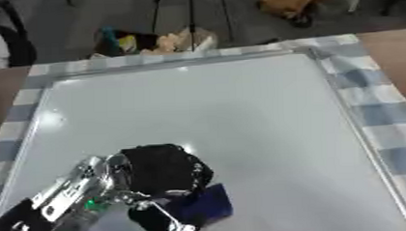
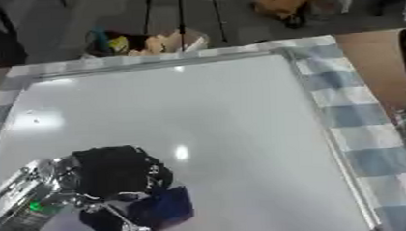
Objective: Wipe the whiteboard clean with a brush.
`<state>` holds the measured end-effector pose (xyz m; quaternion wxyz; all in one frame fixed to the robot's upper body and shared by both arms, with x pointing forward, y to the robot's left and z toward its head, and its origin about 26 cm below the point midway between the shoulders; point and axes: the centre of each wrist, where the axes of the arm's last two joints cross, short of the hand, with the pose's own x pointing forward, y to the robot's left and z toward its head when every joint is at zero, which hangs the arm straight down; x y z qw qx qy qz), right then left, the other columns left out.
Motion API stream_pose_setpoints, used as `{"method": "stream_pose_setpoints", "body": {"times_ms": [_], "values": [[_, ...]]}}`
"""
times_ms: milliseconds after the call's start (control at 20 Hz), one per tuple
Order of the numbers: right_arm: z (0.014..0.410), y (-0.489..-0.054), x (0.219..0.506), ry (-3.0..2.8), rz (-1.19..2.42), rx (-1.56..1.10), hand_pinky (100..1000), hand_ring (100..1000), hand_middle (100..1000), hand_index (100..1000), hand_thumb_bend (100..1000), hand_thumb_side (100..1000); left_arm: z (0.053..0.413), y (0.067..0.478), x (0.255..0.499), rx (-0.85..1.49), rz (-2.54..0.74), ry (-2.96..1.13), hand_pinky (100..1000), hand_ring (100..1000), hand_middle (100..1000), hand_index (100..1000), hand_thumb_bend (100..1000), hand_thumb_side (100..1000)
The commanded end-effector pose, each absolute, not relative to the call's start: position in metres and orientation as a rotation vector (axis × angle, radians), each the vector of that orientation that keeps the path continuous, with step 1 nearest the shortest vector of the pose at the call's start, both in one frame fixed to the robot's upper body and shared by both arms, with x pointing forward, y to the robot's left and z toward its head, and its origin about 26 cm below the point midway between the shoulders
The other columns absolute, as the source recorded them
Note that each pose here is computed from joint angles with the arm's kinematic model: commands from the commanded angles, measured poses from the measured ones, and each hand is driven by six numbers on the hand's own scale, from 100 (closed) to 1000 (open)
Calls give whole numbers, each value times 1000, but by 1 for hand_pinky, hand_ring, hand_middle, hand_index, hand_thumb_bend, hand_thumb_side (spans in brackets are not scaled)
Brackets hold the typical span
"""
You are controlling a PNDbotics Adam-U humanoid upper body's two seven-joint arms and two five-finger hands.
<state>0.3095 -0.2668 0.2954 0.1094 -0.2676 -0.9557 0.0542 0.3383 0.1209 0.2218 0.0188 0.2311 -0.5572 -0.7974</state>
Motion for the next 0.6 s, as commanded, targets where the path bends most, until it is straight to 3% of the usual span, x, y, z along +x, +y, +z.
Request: {"method": "stream_pose_setpoints", "body": {"times_ms": [50, 300, 400, 550, 600], "values": [[303, -268, 305, -2836, 162, -800, 792, 815, 727, 782, 100, 847, 235, 130, 336, 783, -2430, -1786, 518, 704, 680, 750, 100, 729], [302, -268, 305, -2834, 163, -802, 792, 815, 727, 782, 100, 847, 240, 134, 334, 841, -2353, -1852, 560, 754, 765, 848, 106, 796], [302, -269, 305, -2832, 163, -805, 792, 815, 727, 782, 100, 846, 246, 136, 331, 893, -2308, -1899, 580, 770, 782, 871, 160, 833], [302, -269, 305, -2832, 163, -809, 792, 815, 727, 783, 100, 846, 259, 141, 321, 994, -2223, -1987, 585, 772, 781, 877, 192, 876], [302, -269, 305, -2832, 162, -811, 792, 815, 727, 783, 100, 846, 262, 143, 318, 1014, -2191, -2020, 572, 751, 756, 863, 176, 943]]}}
